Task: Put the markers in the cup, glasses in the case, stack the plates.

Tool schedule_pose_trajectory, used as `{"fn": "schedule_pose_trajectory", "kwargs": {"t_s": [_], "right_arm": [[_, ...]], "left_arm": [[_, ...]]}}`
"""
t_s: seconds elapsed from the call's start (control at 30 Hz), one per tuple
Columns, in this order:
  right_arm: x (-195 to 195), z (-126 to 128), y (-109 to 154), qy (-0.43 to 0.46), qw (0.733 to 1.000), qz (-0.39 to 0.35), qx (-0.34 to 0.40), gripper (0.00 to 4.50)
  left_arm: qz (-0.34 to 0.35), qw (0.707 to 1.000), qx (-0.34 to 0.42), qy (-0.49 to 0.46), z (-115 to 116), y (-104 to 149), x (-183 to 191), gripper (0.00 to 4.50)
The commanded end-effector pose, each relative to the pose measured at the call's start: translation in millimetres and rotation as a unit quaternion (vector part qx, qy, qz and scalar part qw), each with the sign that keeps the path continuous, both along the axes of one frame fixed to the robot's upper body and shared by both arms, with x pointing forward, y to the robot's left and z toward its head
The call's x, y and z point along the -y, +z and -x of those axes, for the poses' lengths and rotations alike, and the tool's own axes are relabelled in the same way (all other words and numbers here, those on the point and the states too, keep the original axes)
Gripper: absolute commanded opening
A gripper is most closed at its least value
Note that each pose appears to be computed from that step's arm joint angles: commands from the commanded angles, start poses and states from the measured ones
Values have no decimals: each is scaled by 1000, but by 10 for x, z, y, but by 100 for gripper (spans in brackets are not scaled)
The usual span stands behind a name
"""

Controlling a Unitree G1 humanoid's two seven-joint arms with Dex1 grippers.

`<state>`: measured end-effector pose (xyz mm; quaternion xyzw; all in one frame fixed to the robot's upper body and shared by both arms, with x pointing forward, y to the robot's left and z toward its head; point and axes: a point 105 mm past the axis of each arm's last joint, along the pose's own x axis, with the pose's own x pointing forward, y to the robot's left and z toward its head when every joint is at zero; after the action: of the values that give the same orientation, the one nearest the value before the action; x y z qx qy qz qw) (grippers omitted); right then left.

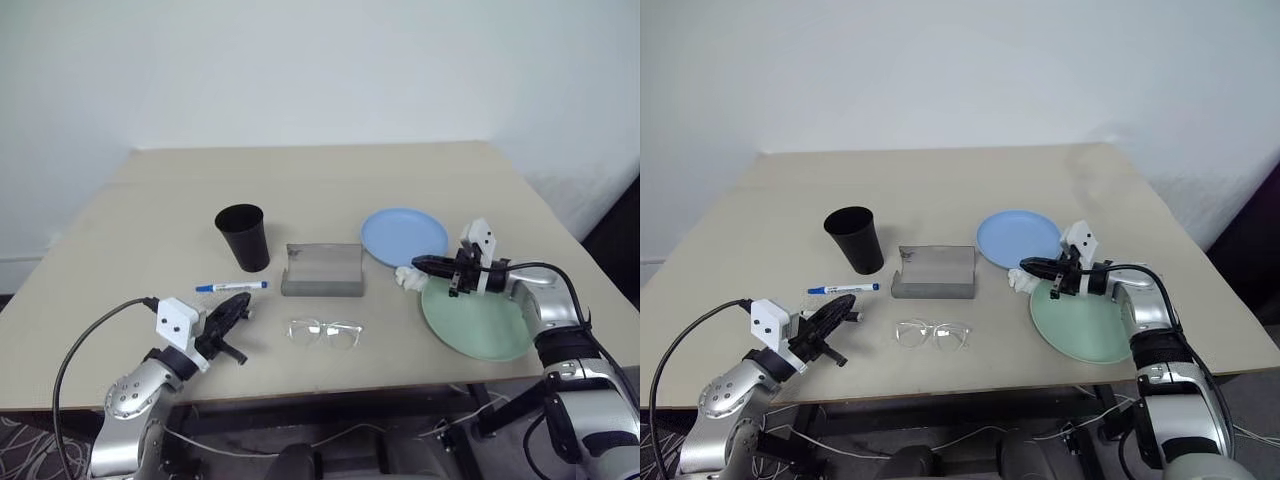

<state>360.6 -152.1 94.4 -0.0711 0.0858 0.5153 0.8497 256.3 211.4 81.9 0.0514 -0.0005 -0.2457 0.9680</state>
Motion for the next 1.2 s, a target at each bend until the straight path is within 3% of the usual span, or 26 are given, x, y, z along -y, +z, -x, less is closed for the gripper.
{"fn": "schedule_pose_trajectory", "kwargs": {"t_s": [0.03,0.4,0.87,1.1,1.17,1.2], "right_arm": [[-54,-55,183,11,999,-6,36,3],[92,-33,265,-16,998,4,54,3],[229,106,178,-53,997,11,55,3],[349,122,189,-82,994,29,59,3],[464,122,208,-100,993,33,58,3],[527,120,221,-109,992,34,56,41]], "left_arm": [[-6,999,33,-9,-10,161,62,0],[-9,999,31,-25,-43,176,69,0],[-28,999,24,-23,-140,199,-150,0],[-23,998,22,-62,-167,202,13,0],[-9,996,21,-91,-149,187,214,0],[-4,994,19,-105,-139,175,312,0]]}}
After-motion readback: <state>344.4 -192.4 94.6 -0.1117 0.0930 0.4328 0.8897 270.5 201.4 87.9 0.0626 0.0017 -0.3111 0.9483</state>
